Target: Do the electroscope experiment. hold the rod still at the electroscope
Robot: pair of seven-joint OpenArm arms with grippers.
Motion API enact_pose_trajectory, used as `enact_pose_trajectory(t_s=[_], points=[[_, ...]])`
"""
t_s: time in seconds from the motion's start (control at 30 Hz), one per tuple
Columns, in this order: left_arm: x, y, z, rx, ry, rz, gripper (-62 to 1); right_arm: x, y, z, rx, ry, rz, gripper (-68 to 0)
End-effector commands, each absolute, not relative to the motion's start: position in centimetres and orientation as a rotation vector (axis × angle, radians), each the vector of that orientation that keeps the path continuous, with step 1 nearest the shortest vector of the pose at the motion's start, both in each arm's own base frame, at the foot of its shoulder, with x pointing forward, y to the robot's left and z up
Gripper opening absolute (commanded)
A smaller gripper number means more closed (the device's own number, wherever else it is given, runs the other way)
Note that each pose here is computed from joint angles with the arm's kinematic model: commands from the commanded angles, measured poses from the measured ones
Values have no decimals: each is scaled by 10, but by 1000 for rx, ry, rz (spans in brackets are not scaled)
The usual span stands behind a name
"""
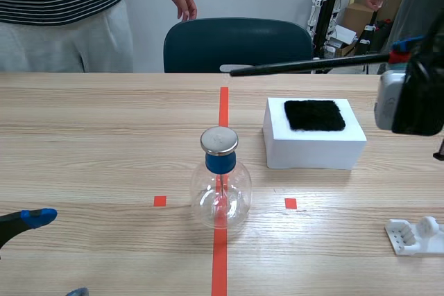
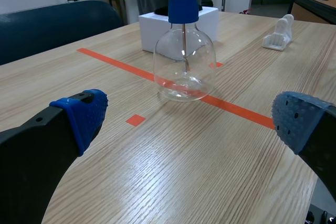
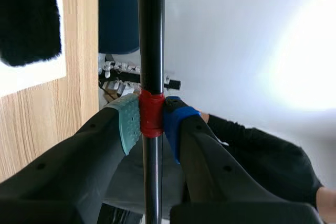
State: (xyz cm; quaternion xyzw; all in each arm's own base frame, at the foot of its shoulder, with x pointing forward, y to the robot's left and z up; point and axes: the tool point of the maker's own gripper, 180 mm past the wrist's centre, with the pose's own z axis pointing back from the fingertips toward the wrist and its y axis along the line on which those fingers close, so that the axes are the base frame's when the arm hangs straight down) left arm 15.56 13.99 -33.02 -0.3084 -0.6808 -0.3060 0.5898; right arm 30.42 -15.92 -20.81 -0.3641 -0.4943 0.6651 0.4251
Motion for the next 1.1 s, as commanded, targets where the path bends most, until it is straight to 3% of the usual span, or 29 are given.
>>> enact_pose_trajectory(t_s=[0.0,0.53,1.07], points=[[157,144,-317,-728,-1646,-697,14,311,-162,-194,-984,-1245,1666,-673],[157,144,-317,-728,-1646,-696,14,306,-143,-211,-1053,-1177,1871,-673],[157,144,-317,-728,-1646,-696,14,308,-140,-210,-1101,-1159,1921,-673]])
